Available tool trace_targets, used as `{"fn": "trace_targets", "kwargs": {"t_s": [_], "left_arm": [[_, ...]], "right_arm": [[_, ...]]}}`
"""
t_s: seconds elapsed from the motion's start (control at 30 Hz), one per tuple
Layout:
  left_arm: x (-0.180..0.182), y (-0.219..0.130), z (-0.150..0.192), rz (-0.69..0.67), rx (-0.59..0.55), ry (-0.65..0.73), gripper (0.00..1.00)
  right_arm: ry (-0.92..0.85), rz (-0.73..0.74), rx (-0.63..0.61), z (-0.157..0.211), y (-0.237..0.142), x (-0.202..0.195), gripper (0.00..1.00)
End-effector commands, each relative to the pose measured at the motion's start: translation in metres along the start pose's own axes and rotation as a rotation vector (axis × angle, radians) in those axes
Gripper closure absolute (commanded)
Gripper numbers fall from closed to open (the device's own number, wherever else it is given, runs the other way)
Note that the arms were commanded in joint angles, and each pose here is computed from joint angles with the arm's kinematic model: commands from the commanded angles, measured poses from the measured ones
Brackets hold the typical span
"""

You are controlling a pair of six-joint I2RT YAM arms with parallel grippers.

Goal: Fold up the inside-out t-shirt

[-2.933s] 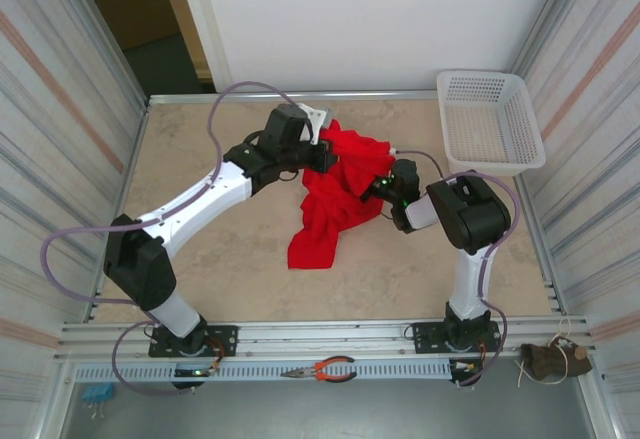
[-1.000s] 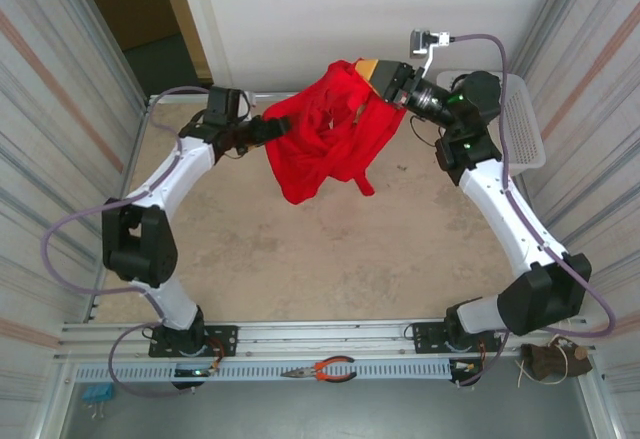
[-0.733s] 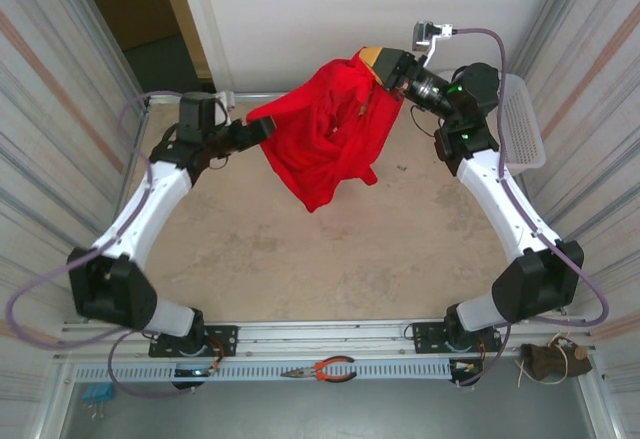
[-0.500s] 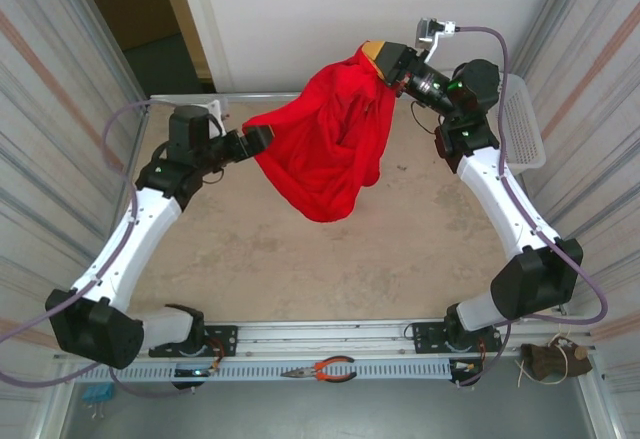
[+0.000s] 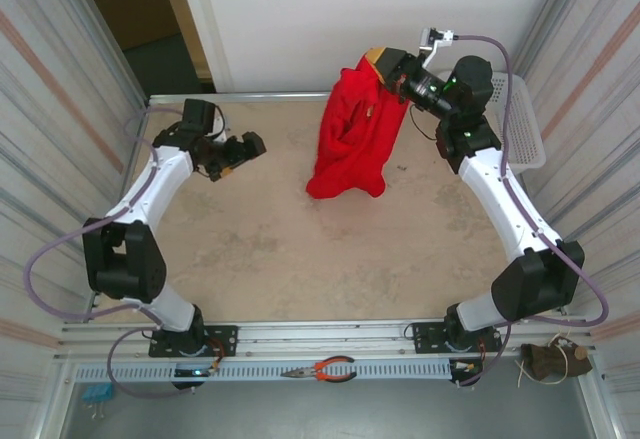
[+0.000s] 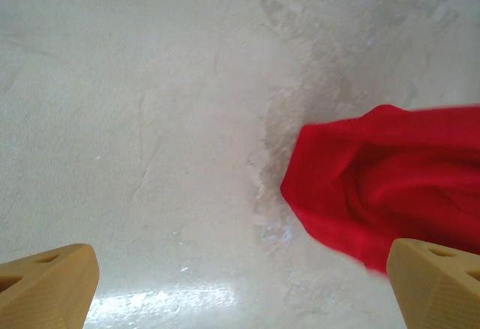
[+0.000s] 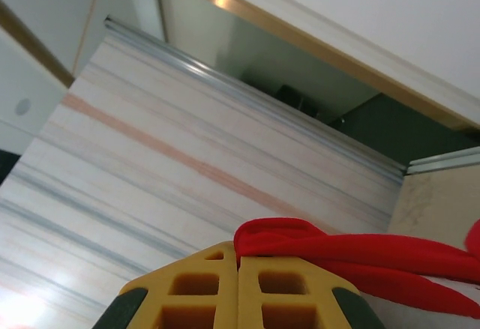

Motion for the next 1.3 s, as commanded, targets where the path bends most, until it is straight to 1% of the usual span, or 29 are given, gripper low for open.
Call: {"fn": "trace_targets", "kwargs": {"t_s": [0.0, 0.17, 0.2, 0.23, 0.33, 0.47, 0.53, 0.67, 0.8, 0.83, 0.87, 0.9, 0.93, 1.0, 1.1, 1.2, 1.23, 1.27], "left_arm": [[-0.041, -0.039, 0.002, 0.115, -0.089, 0.105, 0.01], [-0.133, -0.072, 0.019, 0.379, -0.231, 0.304, 0.02], [-0.152, -0.075, 0.025, 0.424, -0.245, 0.345, 0.04], [-0.169, -0.077, 0.03, 0.46, -0.257, 0.385, 0.07], [-0.207, -0.068, 0.043, 0.489, -0.26, 0.472, 0.14], [-0.235, -0.043, 0.046, 0.463, -0.287, 0.511, 0.18], [-0.245, -0.033, 0.041, 0.449, -0.325, 0.514, 0.18], [-0.252, -0.022, 0.028, 0.411, -0.373, 0.506, 0.18], [-0.26, -0.013, 0.025, 0.416, -0.369, 0.515, 0.21], [-0.262, -0.011, 0.025, 0.418, -0.366, 0.519, 0.27], [-0.263, -0.009, 0.024, 0.418, -0.365, 0.522, 0.41], [-0.264, -0.009, 0.023, 0.421, -0.369, 0.522, 0.61], [-0.267, -0.011, 0.022, 0.427, -0.373, 0.531, 0.78], [-0.273, -0.022, 0.021, 0.449, -0.378, 0.559, 1.0], [-0.281, -0.046, 0.023, 0.503, -0.356, 0.6, 1.0], [-0.29, -0.078, 0.032, 0.645, -0.287, 0.613, 1.0], [-0.293, -0.09, 0.034, 0.705, -0.264, 0.607, 1.0], [-0.297, -0.104, 0.036, 0.778, -0.239, 0.598, 1.0]], "right_arm": [[-0.074, 0.008, -0.059, -0.014, -0.009, 0.014, 1.0], [-0.05, 0.021, -0.048, -0.008, -0.003, 0.004, 1.0], [-0.051, 0.017, -0.044, -0.007, -0.002, 0.005, 1.0], [-0.053, 0.014, -0.041, -0.007, -0.001, 0.006, 1.0], [-0.054, 0.009, -0.033, -0.005, -0.001, 0.01, 1.0], [-0.049, 0.002, -0.024, -0.002, -0.003, 0.015, 1.0], [-0.043, -0.002, -0.019, 0.0, -0.004, 0.017, 1.0], [-0.036, -0.009, -0.003, 0.008, -0.005, 0.021, 1.0], [-0.027, -0.014, 0.013, 0.015, -0.002, 0.022, 1.0], [-0.024, -0.013, 0.017, 0.017, -0.001, 0.021, 1.0], [-0.023, -0.012, 0.018, 0.018, -0.001, 0.02, 1.0], [-0.02, -0.003, 0.017, 0.018, -0.001, 0.016, 1.0], [-0.016, 0.01, 0.011, 0.017, -0.002, 0.011, 1.0], [-0.004, 0.038, 0.0, 0.015, -0.004, 0.0, 1.0], [0.012, 0.087, -0.029, 0.008, -0.006, -0.022, 1.0], [0.018, 0.143, -0.033, 0.0, 0.001, -0.049, 1.0], [0.022, 0.159, -0.029, -0.001, 0.004, -0.059, 0.84], [0.003, 0.185, -0.021, -0.002, 0.008, -0.071, 0.57]]}}
Point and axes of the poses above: each hand's point on the last joint's axis, 136 mm out from that joint toward the fingers, its own y axis out along the fingers, its own x axis along the line the jaws close on, z = x × y, the point moved 1 cm from there along -y, back along the fingers, and after that the axes turned 6 degrees about -y, right-handed, at the moved point
